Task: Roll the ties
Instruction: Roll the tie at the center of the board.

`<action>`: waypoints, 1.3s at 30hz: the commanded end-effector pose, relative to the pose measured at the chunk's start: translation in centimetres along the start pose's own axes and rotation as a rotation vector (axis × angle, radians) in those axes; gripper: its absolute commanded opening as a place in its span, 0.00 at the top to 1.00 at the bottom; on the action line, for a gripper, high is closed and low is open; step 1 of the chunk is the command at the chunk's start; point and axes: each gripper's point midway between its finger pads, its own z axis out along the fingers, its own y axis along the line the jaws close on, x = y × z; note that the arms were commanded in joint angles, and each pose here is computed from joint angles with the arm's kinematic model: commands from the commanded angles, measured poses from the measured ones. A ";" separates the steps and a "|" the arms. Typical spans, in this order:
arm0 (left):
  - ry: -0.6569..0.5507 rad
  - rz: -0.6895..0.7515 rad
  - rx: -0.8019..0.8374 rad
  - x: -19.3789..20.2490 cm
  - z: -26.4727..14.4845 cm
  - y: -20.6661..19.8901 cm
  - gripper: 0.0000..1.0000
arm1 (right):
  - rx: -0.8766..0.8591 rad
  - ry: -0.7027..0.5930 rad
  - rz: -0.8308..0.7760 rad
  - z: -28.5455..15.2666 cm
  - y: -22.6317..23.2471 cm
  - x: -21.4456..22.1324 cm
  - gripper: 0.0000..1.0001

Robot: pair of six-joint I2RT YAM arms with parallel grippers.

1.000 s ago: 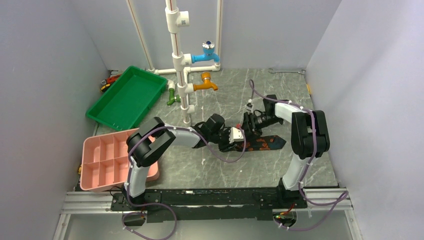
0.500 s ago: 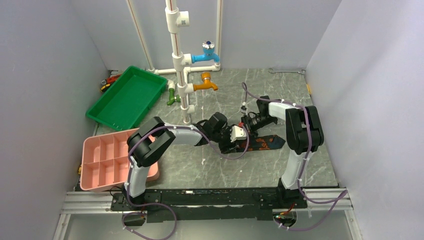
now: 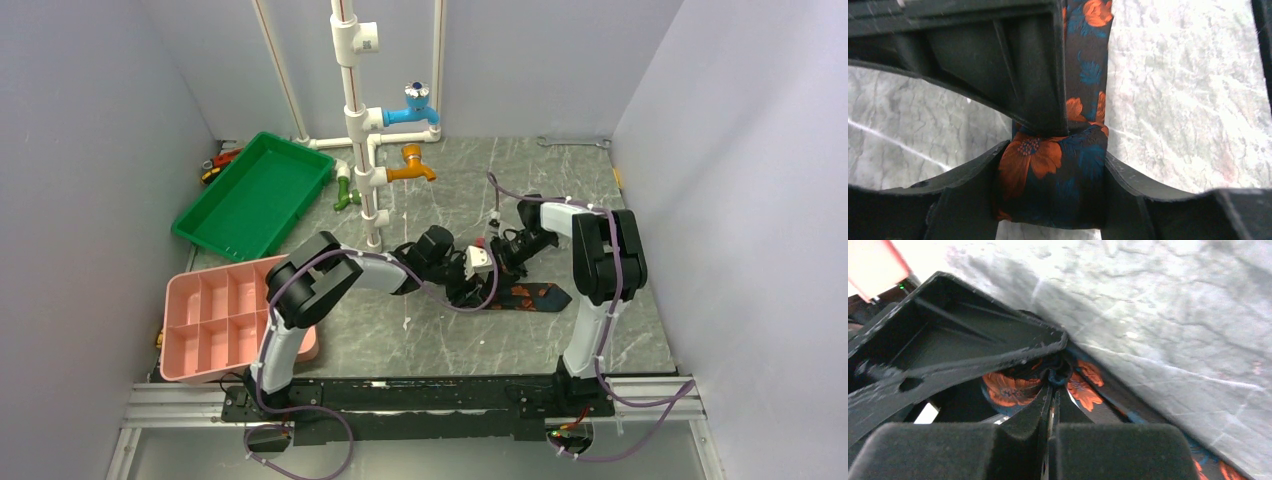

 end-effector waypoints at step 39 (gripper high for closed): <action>0.304 -0.073 -0.107 9.3 -3.7 -1.4 0.90 | 0.212 0.080 -0.089 -4.0 -5.9 3.2 0.54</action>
